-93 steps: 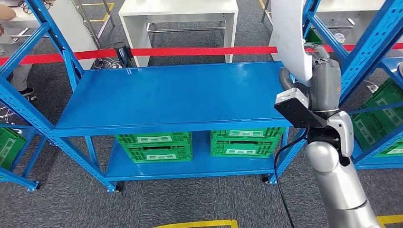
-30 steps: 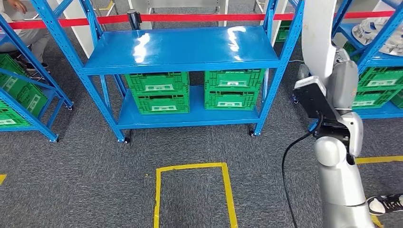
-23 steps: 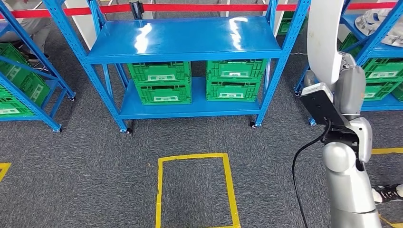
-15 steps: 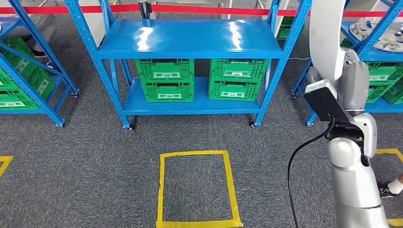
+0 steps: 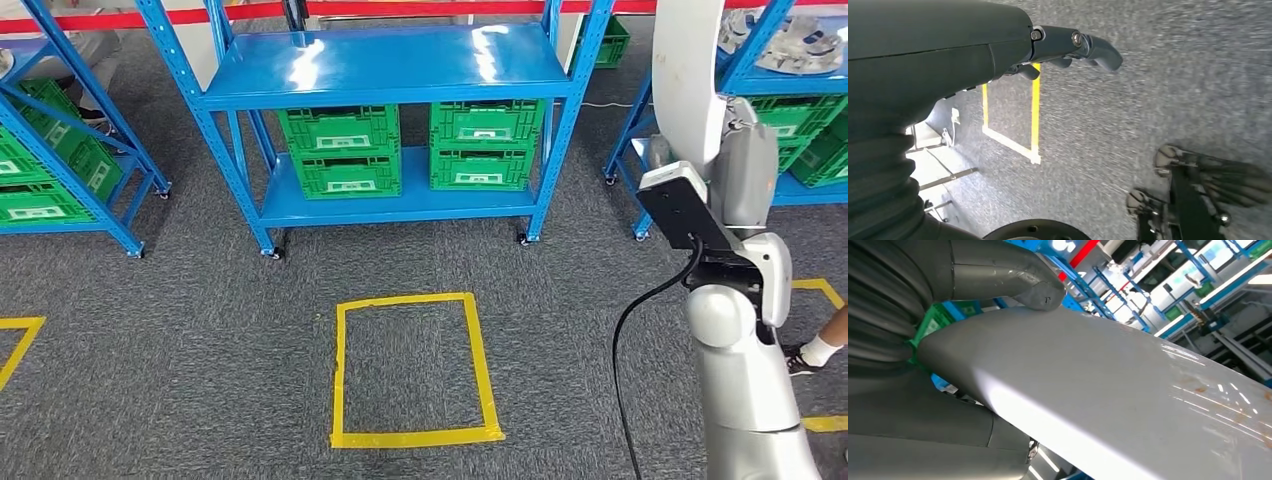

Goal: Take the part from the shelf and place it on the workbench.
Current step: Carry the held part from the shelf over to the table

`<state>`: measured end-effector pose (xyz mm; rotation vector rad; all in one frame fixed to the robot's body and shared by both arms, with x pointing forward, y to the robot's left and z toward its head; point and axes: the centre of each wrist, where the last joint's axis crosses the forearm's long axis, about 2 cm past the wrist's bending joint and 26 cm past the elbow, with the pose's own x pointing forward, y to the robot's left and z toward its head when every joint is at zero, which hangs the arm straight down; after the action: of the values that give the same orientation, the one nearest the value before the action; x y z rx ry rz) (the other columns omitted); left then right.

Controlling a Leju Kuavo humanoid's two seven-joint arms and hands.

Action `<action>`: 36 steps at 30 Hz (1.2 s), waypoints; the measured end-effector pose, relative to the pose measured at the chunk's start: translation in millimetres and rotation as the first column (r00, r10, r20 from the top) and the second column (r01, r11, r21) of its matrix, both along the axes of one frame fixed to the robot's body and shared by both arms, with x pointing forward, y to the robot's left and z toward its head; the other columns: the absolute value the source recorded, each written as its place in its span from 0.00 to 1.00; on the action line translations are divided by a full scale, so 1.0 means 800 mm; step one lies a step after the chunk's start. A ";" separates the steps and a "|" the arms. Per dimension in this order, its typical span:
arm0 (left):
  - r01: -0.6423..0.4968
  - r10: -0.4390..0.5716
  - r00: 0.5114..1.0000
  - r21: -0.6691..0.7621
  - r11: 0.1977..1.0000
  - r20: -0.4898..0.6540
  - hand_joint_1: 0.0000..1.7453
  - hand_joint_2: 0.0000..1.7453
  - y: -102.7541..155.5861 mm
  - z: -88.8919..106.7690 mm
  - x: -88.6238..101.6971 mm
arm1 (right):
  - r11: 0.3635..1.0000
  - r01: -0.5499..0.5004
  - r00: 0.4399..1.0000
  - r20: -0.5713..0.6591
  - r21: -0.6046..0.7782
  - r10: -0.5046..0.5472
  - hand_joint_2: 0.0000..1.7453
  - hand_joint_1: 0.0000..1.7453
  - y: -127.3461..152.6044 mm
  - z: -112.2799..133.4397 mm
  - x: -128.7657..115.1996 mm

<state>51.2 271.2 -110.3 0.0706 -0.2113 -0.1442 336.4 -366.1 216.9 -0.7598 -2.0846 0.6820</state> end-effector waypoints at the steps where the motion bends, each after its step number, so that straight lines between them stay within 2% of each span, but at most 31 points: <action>1: 0.000 0.000 1.000 0.000 1.000 -0.002 0.00 1.00 0.000 0.000 0.000 | 1.000 -0.001 1.000 -0.002 0.000 0.001 1.00 1.00 0.003 0.000 0.000; 10: -0.009 0.009 1.000 0.000 1.000 0.017 0.00 1.00 0.002 0.001 0.006 | 1.000 -0.020 1.000 -0.007 0.003 0.020 1.00 1.00 0.015 0.005 0.010; 17: -0.031 0.031 0.999 -0.003 1.000 0.018 0.00 1.00 0.004 0.000 0.002 | 1.000 -0.028 0.999 -0.022 -0.001 0.028 1.00 1.00 0.023 0.002 0.019; 36: -0.033 0.033 0.999 0.001 0.999 0.031 0.00 1.00 0.008 0.000 0.005 | 1.000 -0.001 0.999 -0.035 -0.008 0.001 1.00 1.00 0.025 -0.008 0.013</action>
<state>55.1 277.5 -110.0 0.0776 -0.2405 -0.1104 346.4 -345.9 210.1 -0.7467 -2.0514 0.7001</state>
